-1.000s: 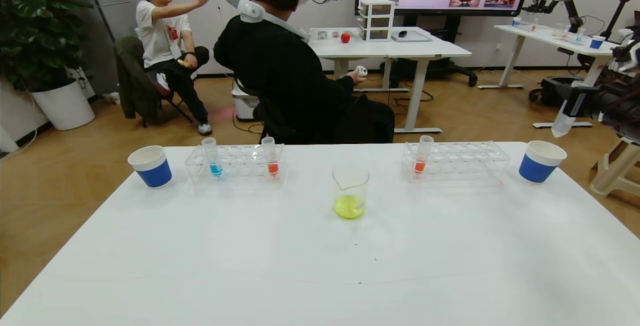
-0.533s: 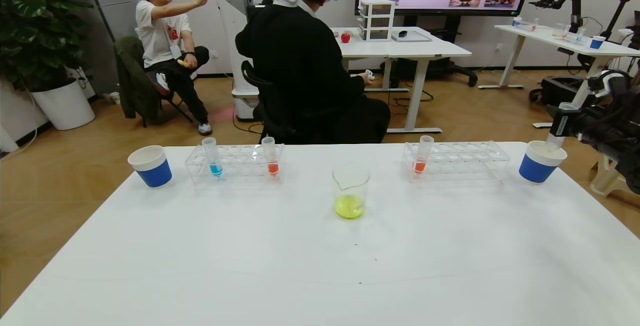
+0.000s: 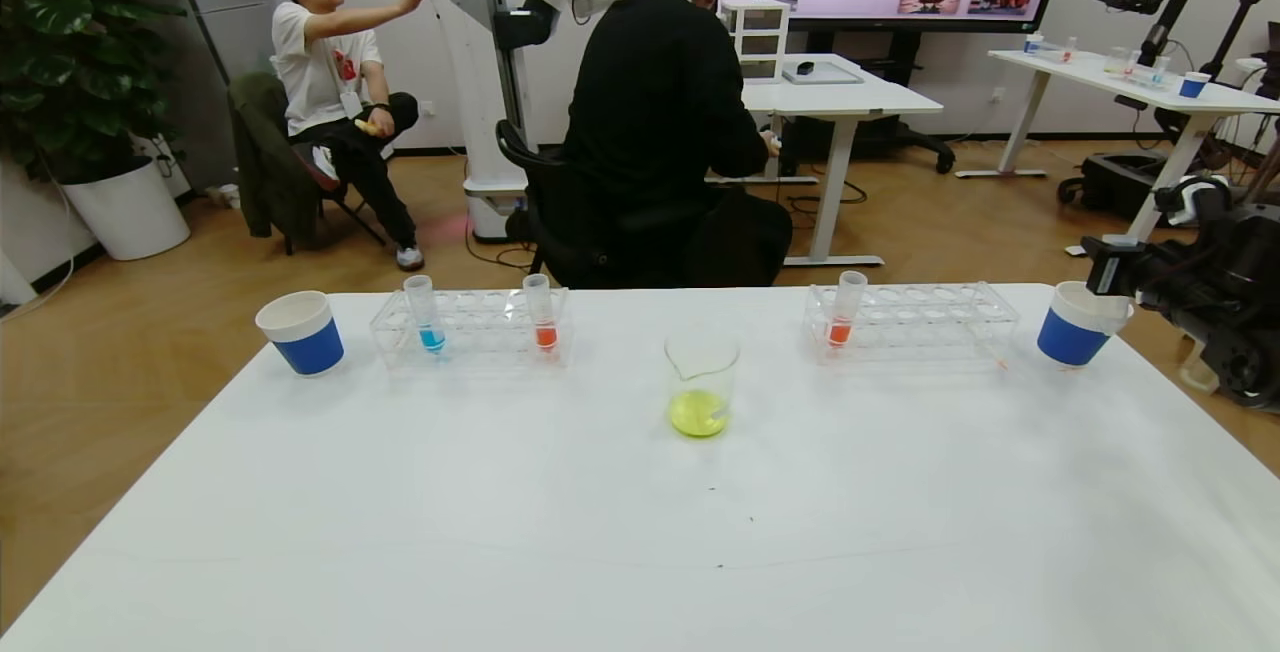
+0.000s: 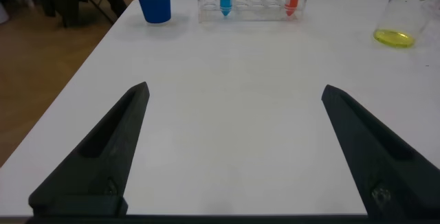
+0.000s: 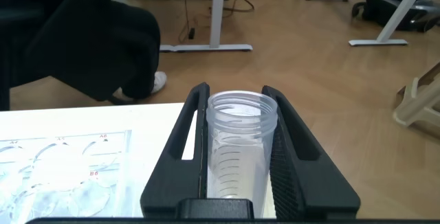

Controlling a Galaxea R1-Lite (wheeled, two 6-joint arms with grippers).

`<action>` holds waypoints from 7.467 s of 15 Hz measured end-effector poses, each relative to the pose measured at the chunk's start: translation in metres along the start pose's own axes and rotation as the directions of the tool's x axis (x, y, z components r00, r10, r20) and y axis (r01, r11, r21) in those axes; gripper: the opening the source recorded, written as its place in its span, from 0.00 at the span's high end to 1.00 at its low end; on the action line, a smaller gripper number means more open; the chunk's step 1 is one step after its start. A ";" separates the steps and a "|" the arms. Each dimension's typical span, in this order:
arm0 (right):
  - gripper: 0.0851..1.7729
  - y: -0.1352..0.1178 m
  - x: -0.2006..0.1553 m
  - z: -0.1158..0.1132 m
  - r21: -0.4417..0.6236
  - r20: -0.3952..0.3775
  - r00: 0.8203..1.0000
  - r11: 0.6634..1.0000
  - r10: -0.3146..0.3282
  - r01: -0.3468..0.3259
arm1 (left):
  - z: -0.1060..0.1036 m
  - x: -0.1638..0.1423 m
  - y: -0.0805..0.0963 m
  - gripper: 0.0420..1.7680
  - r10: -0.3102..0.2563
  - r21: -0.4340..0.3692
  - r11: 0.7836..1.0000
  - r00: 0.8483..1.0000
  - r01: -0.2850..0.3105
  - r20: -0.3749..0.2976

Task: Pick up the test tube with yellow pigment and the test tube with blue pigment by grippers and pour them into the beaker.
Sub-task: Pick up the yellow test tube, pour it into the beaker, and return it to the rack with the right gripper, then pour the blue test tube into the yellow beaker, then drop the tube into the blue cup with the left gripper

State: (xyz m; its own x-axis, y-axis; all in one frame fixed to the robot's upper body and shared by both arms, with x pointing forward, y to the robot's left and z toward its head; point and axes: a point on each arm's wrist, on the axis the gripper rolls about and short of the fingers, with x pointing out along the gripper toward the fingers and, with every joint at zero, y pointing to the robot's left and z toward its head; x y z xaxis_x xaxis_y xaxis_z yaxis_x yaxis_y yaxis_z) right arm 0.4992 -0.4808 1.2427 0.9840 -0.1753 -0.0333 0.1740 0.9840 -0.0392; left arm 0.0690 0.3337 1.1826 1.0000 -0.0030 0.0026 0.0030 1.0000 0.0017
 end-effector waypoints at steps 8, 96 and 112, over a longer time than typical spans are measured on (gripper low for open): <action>0.75 0.003 0.004 0.018 0.001 -0.009 1.000 1.000 0.014 -0.014 | 0.000 0.000 0.000 0.01 0.000 0.000 1.000 1.000 0.000 0.000; 0.02 0.070 -0.447 -0.073 -0.020 0.036 0.979 0.979 0.203 -0.202 | 0.012 -0.003 -0.001 0.01 -0.041 0.072 0.997 0.999 0.039 0.033; 0.02 0.070 -0.447 -0.073 -0.020 0.036 0.979 0.979 0.202 -0.202 | 0.171 0.195 -0.004 0.01 -0.077 -0.021 0.997 0.995 0.078 0.062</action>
State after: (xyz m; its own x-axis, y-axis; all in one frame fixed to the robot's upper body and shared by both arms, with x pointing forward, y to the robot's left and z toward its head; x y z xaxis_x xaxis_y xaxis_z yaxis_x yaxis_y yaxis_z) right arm 0.0691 -0.3363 1.1819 0.9996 0.0285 -0.0049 -0.0287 0.9983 -0.0514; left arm 0.2635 0.3287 1.3539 0.9947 -0.0797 0.0647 0.0810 0.9965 -0.0186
